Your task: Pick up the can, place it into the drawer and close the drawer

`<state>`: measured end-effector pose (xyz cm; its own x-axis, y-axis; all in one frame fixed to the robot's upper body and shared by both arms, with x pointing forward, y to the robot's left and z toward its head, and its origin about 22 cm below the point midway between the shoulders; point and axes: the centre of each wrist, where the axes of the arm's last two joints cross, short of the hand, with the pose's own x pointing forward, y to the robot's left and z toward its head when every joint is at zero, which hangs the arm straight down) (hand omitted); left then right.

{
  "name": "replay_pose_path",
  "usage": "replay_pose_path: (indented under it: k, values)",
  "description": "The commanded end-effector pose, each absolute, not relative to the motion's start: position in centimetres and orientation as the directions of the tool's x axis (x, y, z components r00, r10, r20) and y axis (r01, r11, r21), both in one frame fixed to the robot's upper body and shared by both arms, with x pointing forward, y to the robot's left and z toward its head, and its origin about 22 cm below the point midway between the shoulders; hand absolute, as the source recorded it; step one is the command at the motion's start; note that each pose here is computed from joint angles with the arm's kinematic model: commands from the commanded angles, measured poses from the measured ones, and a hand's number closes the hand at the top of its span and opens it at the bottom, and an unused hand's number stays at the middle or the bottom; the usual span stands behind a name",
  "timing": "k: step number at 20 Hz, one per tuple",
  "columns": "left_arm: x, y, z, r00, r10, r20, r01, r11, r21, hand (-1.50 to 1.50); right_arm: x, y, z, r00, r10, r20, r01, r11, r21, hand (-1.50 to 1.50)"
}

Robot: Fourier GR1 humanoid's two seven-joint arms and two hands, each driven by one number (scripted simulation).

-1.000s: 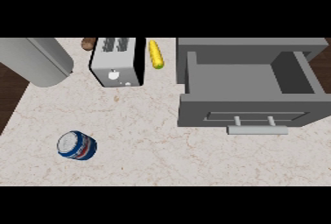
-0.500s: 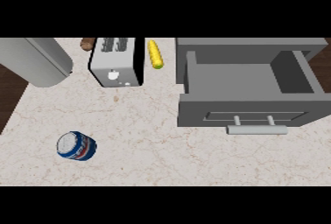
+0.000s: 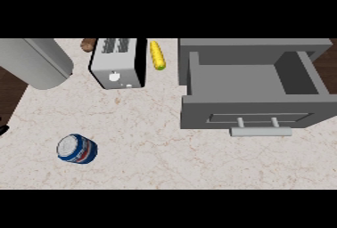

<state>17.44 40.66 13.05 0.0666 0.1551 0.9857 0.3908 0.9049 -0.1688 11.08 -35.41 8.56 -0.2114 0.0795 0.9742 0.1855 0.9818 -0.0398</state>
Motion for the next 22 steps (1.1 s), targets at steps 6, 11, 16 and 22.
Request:
replay_pose_path:
  k: [6, 11, 16, 22]
  values:
    - [20.7, 37.2, 10.8, 0.097, 0.135, 0.986, 0.371, 0.915, -0.161, -1.50, 11.1, -36.0, 9.8, -0.206, 0.087, 0.975, 0.179, 0.983, -0.050, -1.50]
    - [21.5, 37.1, 7.9, 0.121, 0.119, 0.985, 0.367, 0.917, -0.156, -1.50, 8.6, -36.8, 10.1, -0.220, 0.077, 0.973, 0.203, 0.979, -0.032, -1.50]
    - [21.4, 38.5, 5.4, 0.115, 0.104, 0.988, 0.345, 0.928, -0.138, -1.50, 8.7, -37.1, 9.9, -0.217, 0.071, 0.974, 0.181, 0.983, -0.032, -1.50]
    - [21.6, 36.9, 0.7, 0.148, 0.089, 0.985, 0.331, 0.934, -0.134, -1.50, 8.6, -38.0, 8.8, -0.211, 0.064, 0.975, 0.188, 0.982, -0.024, -1.50]
